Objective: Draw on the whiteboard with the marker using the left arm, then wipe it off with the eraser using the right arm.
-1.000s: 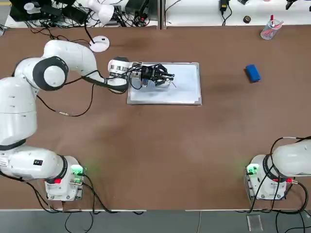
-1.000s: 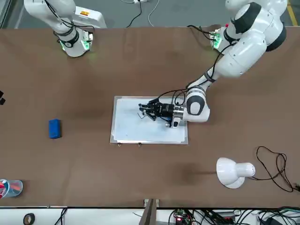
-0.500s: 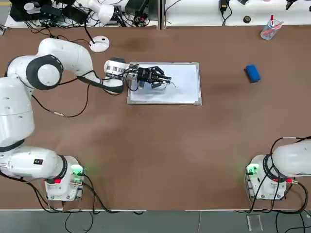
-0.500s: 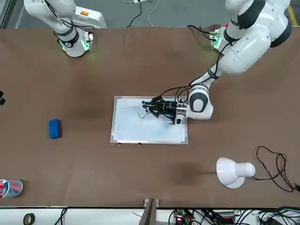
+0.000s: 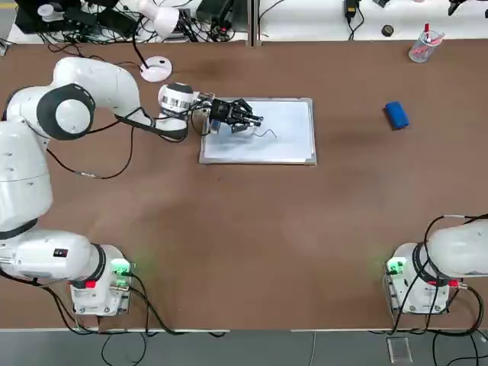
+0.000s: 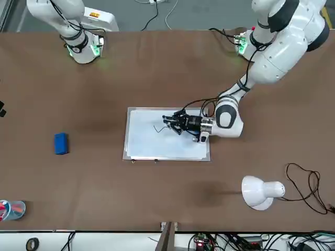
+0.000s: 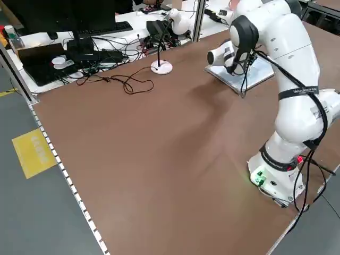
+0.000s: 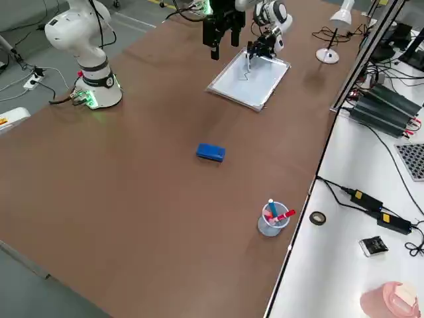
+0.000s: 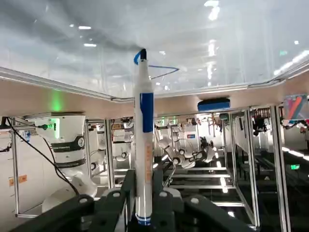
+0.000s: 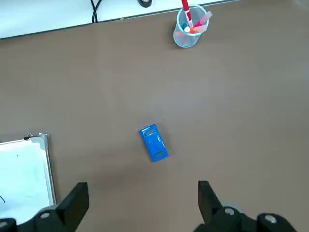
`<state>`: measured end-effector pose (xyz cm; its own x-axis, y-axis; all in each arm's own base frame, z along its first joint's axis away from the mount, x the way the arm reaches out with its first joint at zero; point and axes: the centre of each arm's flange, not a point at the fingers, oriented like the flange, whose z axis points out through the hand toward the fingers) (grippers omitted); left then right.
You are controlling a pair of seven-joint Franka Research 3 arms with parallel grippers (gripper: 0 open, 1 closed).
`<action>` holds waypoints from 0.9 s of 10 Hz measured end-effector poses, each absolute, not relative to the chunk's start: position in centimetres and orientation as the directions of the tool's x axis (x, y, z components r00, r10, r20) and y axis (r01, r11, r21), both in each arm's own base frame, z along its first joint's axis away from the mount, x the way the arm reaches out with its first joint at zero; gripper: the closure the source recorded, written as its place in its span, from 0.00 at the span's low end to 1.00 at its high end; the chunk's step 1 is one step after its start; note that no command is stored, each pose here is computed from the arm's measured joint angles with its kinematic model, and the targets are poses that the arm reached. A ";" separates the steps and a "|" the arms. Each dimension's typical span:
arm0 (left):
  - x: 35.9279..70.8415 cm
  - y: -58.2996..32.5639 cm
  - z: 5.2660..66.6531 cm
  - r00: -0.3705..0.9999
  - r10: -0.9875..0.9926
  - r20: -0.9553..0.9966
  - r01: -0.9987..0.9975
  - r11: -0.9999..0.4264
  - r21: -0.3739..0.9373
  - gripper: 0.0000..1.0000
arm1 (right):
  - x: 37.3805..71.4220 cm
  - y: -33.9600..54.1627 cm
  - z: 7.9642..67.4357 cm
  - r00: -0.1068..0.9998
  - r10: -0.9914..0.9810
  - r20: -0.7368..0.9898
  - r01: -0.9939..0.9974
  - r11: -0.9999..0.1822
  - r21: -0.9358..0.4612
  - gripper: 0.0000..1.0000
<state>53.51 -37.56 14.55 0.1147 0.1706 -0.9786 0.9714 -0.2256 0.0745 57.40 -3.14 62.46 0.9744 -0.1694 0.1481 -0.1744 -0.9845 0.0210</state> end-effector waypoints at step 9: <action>63.0 -34.6 29.0 0.330 0.471 -0.818 0.908 -0.394 0.139 0.82 | 57.4 -3.1 62.4 0.975 -0.168 0.147 -0.173 -0.985 0.021 0.00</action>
